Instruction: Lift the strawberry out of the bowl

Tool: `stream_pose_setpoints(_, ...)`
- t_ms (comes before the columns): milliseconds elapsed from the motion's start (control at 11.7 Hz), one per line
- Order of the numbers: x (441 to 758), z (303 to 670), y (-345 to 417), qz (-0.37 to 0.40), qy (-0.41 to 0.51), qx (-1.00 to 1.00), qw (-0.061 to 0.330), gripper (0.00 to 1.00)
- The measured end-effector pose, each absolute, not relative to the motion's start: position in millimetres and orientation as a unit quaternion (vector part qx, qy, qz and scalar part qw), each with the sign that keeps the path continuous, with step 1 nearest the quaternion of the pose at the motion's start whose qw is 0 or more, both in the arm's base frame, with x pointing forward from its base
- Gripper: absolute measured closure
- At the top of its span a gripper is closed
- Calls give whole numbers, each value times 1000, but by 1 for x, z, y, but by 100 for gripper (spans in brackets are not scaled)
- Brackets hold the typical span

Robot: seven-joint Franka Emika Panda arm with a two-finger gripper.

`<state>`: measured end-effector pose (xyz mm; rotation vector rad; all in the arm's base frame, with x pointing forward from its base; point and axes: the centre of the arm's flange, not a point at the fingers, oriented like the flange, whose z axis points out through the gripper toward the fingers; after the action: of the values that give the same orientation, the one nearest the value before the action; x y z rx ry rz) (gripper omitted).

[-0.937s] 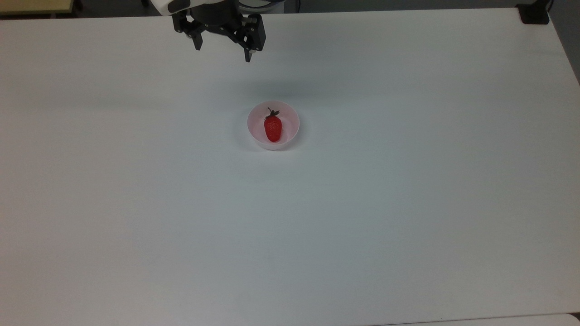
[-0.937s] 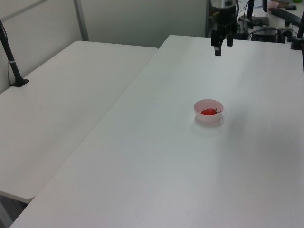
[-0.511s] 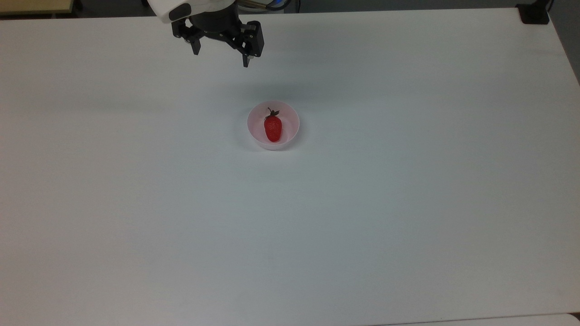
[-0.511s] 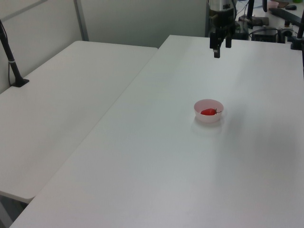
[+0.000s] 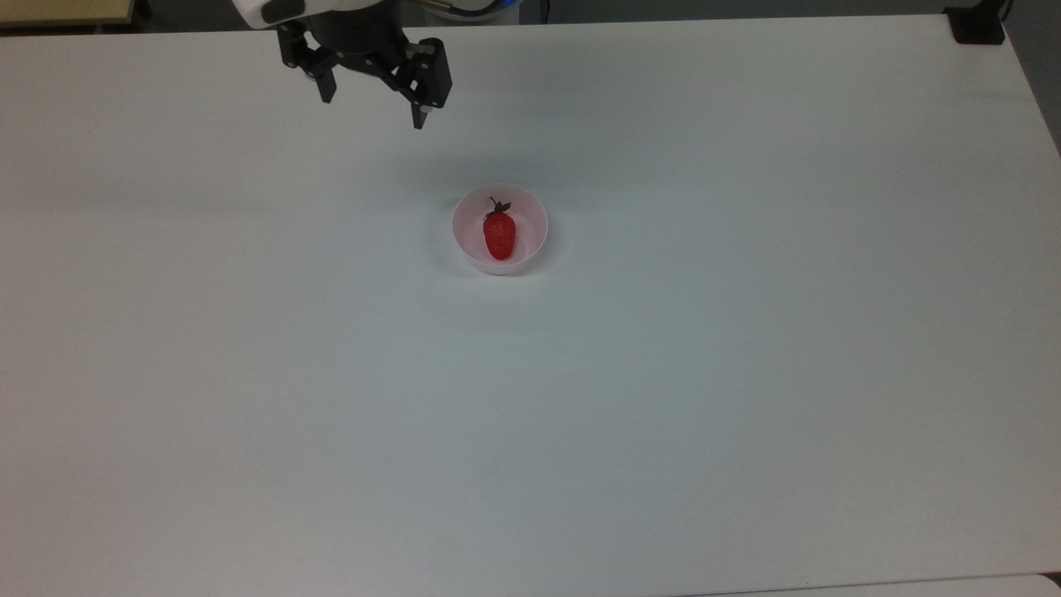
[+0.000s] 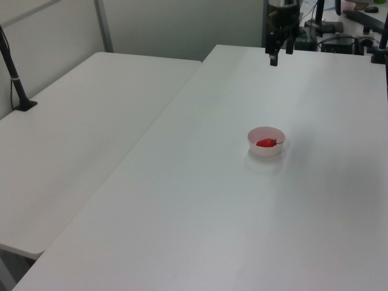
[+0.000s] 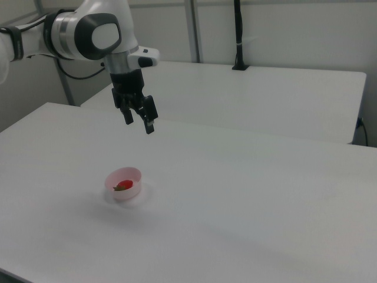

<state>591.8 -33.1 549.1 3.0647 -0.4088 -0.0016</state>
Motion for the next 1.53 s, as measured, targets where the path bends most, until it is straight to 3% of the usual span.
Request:
stream_pose_setpoints(1363,602,535,-30,-2,-129,991,26,0)
stream_pose_setpoints(1534,601,526,-21,-19,-93,995,27,0)
